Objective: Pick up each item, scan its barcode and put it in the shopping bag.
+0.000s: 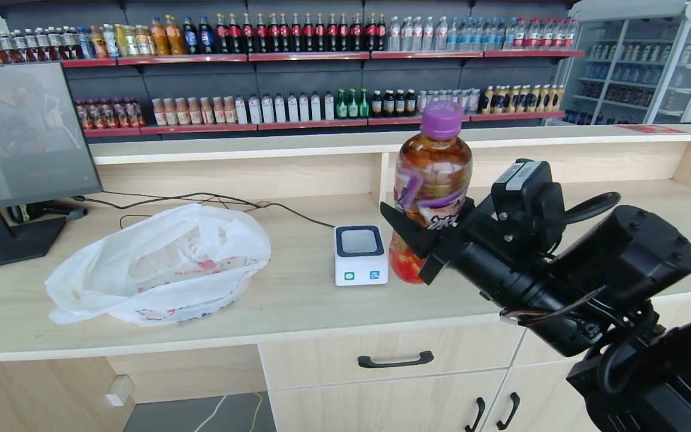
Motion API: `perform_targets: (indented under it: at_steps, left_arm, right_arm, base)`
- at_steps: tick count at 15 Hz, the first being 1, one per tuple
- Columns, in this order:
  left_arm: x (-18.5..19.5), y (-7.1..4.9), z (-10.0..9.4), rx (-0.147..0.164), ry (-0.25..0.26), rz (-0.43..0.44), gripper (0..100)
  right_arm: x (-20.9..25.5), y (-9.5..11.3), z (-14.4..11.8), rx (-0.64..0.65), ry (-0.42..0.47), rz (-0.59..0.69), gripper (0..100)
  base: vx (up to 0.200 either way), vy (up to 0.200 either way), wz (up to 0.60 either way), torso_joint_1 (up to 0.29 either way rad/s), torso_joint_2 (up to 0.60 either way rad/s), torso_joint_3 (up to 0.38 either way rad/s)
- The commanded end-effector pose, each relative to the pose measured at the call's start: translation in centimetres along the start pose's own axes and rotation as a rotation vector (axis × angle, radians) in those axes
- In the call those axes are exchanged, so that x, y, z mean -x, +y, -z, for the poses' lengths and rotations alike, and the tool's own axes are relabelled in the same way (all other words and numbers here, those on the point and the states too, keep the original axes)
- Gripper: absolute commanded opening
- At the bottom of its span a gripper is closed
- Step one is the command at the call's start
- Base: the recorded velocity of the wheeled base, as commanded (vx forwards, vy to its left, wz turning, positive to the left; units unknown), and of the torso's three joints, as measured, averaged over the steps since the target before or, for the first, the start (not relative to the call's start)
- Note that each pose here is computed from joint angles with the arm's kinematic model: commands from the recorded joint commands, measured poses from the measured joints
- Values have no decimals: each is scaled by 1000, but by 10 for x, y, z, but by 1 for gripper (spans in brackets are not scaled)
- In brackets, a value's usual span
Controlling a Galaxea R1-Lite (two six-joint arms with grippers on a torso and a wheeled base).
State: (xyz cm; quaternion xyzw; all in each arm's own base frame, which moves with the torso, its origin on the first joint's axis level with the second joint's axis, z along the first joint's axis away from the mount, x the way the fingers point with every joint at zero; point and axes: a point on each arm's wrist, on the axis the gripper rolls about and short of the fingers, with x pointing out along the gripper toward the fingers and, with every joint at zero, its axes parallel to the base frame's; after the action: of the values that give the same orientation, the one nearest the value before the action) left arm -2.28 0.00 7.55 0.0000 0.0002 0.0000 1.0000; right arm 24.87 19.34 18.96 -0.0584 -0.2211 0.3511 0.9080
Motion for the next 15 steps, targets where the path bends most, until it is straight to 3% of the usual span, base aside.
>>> perform_targets:
  at_steps: [1,8,10,15]
  left_arm:
    - [0,0,0,0,0,0,100]
    - [0,0,0,0,0,0,100]
    - [0,0,0,0,0,0,100]
    - [0,0,0,0,0,0,100]
  right_arm:
    - [-2,-9,12,-44,29,38,0]
    - [-2,-33,27,-192,75,207,0]
    - [0,-43,30,-198,80,285,0]
    - [3,-52,33,-197,80,313,0]
  base:
    - [0,0,0,0,0,0]
    - [0,0,0,0,0,0]
    - [0,0,0,0,0,0]
    - [0,0,0,0,0,0]
